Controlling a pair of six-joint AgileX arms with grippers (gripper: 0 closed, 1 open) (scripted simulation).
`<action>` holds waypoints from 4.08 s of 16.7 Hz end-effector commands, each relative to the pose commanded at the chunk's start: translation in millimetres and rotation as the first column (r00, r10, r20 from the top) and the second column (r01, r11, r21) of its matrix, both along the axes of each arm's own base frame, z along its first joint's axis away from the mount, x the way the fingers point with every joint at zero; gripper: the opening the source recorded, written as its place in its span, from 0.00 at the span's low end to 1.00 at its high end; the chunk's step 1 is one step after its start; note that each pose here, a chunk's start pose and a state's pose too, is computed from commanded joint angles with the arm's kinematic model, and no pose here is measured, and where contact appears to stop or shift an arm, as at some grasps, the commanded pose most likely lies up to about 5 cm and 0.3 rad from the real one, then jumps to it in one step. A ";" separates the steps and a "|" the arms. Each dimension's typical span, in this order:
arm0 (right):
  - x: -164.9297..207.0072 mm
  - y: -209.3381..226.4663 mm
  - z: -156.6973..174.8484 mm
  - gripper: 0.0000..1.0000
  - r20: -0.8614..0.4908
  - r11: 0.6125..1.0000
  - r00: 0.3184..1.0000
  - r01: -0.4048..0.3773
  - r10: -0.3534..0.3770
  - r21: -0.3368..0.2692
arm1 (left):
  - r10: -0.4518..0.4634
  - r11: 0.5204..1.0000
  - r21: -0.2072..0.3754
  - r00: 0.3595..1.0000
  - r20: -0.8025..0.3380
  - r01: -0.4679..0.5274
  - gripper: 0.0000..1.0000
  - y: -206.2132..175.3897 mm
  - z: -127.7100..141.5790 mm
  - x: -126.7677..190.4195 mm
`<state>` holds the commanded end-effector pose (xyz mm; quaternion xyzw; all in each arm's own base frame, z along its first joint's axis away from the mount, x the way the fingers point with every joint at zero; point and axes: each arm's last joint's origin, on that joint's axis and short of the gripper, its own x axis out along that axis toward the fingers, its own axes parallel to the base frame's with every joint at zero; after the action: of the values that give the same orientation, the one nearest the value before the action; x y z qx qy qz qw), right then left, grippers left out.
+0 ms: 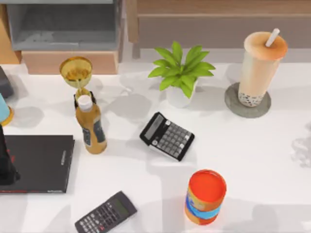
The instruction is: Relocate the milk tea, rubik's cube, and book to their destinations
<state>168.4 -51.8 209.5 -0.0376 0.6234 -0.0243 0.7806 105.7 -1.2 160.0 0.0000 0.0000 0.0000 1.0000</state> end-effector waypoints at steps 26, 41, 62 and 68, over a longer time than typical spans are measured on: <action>195.4 166.5 188.6 0.00 0.976 0.997 0.218 -0.076 -0.012 0.029 | 0.000 1.000 0.000 1.000 0.000 0.000 1.00 0.0 0.0 0.0; 290.3 167.7 186.6 0.00 0.976 0.997 0.219 -0.078 -0.010 0.027 | 0.000 1.000 0.000 1.000 0.000 0.000 1.00 0.0 0.0 0.0; 290.3 167.7 186.6 1.00 0.976 0.997 0.219 -0.078 -0.010 0.027 | 0.000 1.000 0.000 1.000 0.000 0.000 1.00 0.0 0.0 0.0; 286.5 168.3 187.4 1.00 0.976 0.997 0.218 -0.077 -0.011 0.028 | 0.000 1.000 0.000 1.000 0.000 0.000 1.00 0.0 0.0 0.0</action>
<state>454.9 116.5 396.8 0.0001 -0.0019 -0.0038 1.0000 105.7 -1.2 160.0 0.0000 0.0000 0.0000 1.0000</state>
